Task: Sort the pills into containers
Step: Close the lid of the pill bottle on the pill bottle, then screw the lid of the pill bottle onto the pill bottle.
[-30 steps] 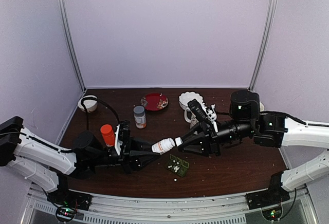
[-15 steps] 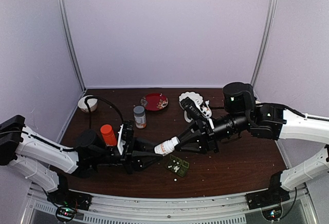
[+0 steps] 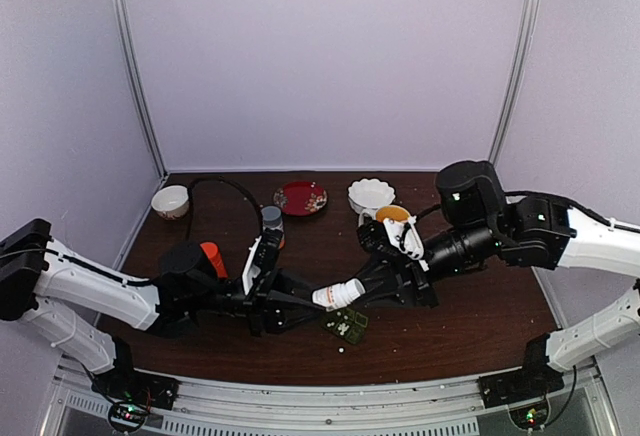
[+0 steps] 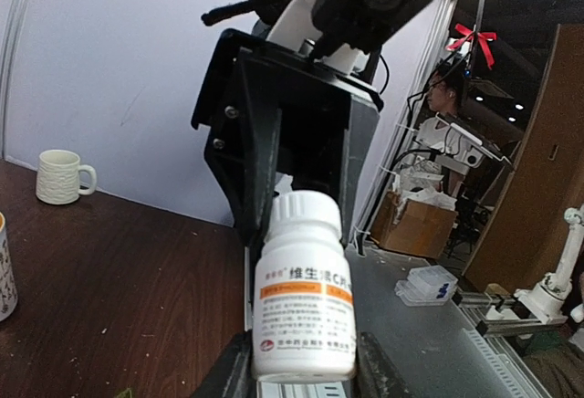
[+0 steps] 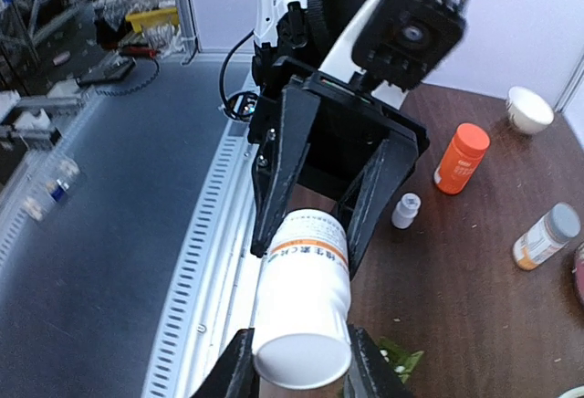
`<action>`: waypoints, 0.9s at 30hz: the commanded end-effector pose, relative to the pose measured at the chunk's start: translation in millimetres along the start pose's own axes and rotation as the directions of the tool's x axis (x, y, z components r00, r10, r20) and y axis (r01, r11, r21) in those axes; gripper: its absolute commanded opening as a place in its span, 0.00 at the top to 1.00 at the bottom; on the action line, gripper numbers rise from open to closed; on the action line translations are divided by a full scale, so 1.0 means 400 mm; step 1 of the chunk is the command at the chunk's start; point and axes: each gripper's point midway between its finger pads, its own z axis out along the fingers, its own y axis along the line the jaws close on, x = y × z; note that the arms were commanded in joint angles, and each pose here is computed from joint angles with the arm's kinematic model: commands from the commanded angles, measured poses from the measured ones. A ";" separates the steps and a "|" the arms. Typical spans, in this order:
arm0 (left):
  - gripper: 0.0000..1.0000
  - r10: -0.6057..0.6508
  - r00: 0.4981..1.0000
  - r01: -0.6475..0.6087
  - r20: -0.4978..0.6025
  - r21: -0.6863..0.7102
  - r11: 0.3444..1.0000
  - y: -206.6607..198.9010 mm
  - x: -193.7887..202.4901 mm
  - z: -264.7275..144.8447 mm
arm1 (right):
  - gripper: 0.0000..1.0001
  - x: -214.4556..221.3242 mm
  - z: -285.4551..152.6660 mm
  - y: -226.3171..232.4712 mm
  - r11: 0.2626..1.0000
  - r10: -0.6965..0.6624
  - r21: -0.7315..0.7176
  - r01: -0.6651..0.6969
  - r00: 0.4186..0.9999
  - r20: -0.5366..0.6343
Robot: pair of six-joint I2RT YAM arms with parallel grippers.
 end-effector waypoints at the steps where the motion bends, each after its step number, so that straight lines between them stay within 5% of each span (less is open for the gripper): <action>1: 1.00 -0.060 0.993 0.052 0.100 0.084 0.995 -0.013 -0.103 0.024 | 1.00 0.041 -0.011 0.019 0.963 -0.261 0.048 0.264 0.964 -0.058; 6: 1.00 -0.116 0.988 0.098 0.106 0.157 0.983 -0.015 -0.101 0.048 | 1.00 0.021 -0.025 0.006 0.872 -0.462 0.190 0.452 0.887 0.013; 13: 1.00 -0.148 0.984 0.125 0.103 0.203 0.971 -0.012 -0.103 0.072 | 1.00 0.038 -0.024 -0.007 0.838 -0.500 0.231 0.495 0.865 -0.037; 20: 1.00 -0.088 0.994 0.080 0.068 0.113 0.990 0.020 -0.091 0.083 | 1.00 0.015 -0.018 0.008 0.953 -0.252 0.183 0.241 0.967 0.039; 27: 1.00 0.122 0.991 -0.126 -0.058 -0.071 0.989 0.068 -0.088 0.072 | 1.00 -0.003 -0.001 0.100 0.997 -0.025 -0.068 0.032 0.994 0.102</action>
